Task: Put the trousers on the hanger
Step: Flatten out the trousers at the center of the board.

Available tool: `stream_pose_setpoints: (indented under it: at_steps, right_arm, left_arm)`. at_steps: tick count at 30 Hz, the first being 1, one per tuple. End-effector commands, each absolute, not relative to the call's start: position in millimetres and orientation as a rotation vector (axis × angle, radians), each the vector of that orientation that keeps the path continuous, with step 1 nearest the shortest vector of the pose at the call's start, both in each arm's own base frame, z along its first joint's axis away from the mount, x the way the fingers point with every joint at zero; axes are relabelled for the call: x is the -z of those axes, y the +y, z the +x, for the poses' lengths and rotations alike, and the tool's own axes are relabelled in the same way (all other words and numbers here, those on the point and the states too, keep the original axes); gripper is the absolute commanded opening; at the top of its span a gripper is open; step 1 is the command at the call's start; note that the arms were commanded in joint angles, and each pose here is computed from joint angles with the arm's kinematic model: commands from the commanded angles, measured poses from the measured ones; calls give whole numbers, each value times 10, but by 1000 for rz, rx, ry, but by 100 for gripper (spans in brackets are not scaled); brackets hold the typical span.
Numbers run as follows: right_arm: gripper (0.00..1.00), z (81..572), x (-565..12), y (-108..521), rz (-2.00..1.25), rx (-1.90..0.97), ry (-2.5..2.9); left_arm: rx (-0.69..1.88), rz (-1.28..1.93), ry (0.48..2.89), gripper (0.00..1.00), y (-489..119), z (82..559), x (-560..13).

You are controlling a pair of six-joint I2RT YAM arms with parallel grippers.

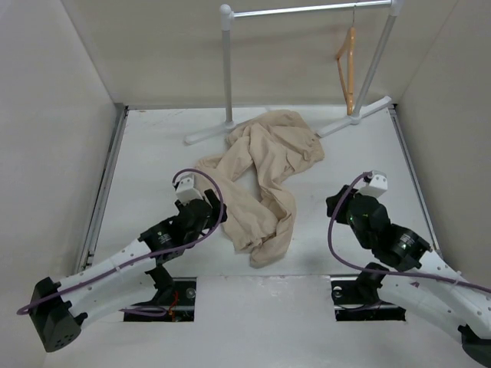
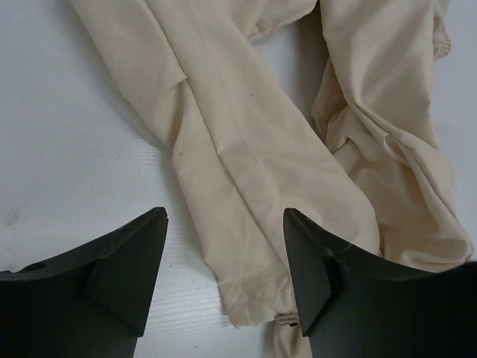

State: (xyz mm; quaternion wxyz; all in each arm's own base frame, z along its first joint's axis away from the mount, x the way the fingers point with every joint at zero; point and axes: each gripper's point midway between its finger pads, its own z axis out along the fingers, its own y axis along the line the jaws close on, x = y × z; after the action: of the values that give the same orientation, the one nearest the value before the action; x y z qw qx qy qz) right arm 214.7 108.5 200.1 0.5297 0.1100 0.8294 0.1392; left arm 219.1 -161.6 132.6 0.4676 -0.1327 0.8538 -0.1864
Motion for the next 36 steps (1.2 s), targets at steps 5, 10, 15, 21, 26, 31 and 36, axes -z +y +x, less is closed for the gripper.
stream_pose_setpoints:
  at_steps: [5, 10, 15, 21, 26, 31, 36]
  right_arm:
    - [12, 2475, -2036, 962, 425, -347, 1902]
    - [7, 2815, -1828, 967, 472, -310, 1945]
    - [36, 3257, -1610, 1162, 465, -285, 1988]
    - [60, 3808, -1235, 1339, 496, -279, 2053]
    - [59, 4195, -1002, 1371, 583, -308, 2064]
    - [52, 4489, -855, 1448, 628, -314, 2083]
    - [41, 4631, -718, 1548, 647, -329, 2114]
  left_arm:
    - [524, -304, 2109, 58, -1689, 2111, -1176]
    - [483, -253, 2180, 26, -1824, 2024, -932]
    - [379, -266, 2200, 39, -1880, 2099, -770]
    - [373, -309, 2222, 59, -2036, 2411, -626]
    - [352, -326, 2265, 56, -2112, 2569, -376]
    - [310, -446, 2216, 23, -1830, 2760, -349]
    - [204, -722, 2075, 8, -1015, 2963, -483]
